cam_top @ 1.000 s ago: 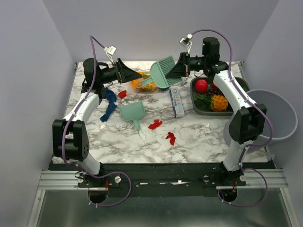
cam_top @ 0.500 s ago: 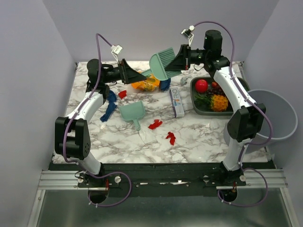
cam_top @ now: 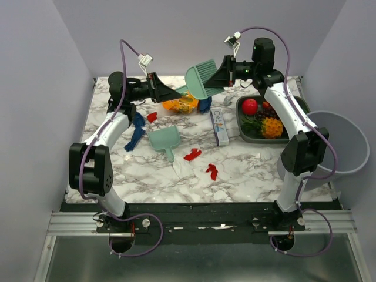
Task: Sweep away the paper scraps from the table
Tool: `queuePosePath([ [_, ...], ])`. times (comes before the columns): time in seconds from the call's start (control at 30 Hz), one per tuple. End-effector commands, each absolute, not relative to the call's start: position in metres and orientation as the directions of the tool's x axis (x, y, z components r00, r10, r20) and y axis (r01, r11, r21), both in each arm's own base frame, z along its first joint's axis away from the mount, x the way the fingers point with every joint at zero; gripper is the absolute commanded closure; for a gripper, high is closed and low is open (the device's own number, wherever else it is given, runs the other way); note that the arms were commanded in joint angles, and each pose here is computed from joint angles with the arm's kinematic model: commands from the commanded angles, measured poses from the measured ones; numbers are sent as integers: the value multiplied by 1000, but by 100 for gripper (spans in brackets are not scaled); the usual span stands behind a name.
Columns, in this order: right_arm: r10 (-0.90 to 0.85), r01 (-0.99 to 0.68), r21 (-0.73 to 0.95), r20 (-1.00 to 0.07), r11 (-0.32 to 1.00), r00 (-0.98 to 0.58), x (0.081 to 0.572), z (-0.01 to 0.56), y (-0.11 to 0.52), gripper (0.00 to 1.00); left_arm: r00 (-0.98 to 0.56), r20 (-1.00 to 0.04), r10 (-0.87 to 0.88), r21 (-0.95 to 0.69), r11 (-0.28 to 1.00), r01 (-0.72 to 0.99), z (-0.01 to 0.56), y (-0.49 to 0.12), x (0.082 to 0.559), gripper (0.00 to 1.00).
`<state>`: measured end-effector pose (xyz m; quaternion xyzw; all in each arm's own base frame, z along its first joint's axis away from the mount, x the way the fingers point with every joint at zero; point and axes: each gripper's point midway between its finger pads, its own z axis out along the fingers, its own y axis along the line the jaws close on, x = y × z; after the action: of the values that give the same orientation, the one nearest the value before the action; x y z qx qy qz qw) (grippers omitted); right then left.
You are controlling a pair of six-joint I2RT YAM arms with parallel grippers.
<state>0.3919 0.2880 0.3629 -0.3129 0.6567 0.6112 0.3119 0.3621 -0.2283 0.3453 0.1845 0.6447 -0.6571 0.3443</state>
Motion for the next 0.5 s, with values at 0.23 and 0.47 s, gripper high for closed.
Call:
queuePosePath([
  [0.23,-30,-867,489,-869,99,-494,393,369,276,33,-587,-803,-97,-594,76,801,342,-228,358,98],
  [0.47,-160,-965,141,-971,220,-178,402,374,249,24,-477,-845,242,-402,299,865,280,-200,347,100],
])
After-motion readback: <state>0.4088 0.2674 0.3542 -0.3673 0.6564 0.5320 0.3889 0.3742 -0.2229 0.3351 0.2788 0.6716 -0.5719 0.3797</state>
